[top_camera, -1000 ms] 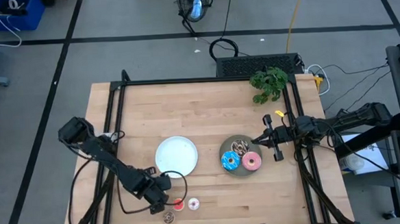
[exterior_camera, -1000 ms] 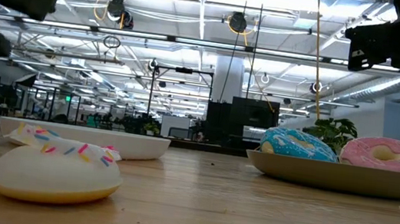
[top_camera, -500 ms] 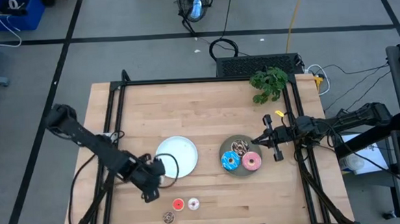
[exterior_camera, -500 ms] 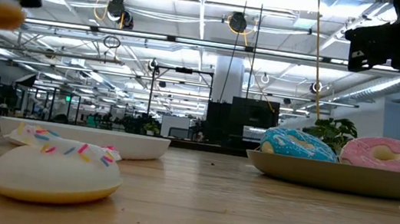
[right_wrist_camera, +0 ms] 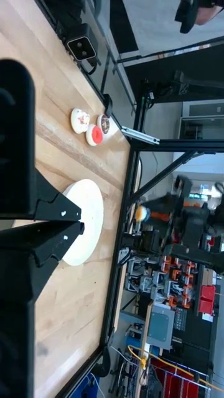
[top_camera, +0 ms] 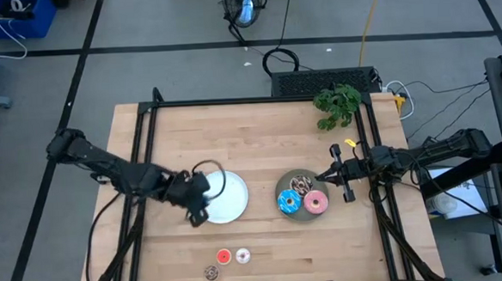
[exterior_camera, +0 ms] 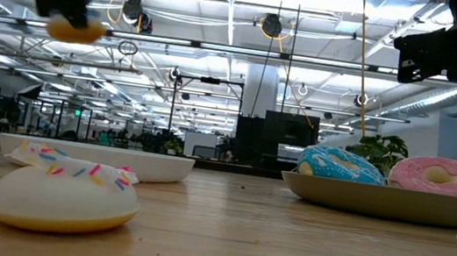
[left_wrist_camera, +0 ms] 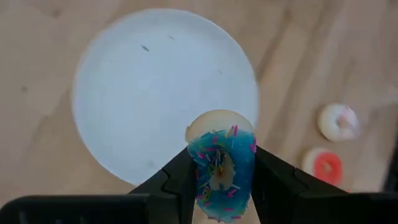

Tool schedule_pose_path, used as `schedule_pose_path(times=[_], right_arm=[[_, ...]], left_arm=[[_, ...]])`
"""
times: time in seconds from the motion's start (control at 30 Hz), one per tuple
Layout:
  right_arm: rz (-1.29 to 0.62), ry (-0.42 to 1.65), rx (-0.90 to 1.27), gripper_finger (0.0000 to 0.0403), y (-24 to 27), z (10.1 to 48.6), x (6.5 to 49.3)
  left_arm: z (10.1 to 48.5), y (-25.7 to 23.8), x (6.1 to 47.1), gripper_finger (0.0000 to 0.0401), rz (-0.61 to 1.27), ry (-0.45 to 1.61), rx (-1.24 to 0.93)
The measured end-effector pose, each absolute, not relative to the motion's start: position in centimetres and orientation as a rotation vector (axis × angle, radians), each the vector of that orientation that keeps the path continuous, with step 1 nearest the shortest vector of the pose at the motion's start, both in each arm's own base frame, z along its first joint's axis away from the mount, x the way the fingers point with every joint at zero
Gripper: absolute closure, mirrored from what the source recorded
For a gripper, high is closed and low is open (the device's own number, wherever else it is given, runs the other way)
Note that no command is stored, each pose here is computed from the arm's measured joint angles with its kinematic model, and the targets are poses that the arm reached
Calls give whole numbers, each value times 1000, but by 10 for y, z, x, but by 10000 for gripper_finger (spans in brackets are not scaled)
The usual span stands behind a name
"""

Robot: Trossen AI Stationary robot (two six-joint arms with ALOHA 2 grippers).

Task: Pick & Place donuts
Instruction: Put the small blue donut on the white plate

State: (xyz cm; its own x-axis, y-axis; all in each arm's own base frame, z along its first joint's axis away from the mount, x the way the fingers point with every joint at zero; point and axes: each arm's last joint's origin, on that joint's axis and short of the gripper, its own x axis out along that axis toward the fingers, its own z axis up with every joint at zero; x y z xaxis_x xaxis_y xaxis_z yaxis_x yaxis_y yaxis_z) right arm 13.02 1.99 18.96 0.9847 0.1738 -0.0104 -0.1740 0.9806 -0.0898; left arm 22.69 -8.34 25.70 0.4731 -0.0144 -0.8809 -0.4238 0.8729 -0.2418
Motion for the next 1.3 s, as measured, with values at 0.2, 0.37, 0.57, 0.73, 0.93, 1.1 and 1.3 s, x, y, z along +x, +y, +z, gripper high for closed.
schedule_pose_path(times=[0.2,0.37,0.57,0.73,0.93,1.1,1.3], right_arm=[[175,12,-92,403,20,189,130],[175,20,-92,403,20,188,130],[176,31,-100,403,20,187,130],[176,35,-101,403,20,186,130],[176,39,-101,403,20,186,131],[176,43,-101,403,20,185,131],[176,43,-101,403,20,185,131]], left_arm=[[256,-44,238,270,315,1057,-464],[248,-16,250,270,334,1074,-477],[225,-4,273,270,241,1123,-415],[204,5,284,270,244,1189,-373],[182,10,293,270,249,1254,-350],[168,9,299,270,233,1296,-318],[158,8,301,269,207,1328,-241]])
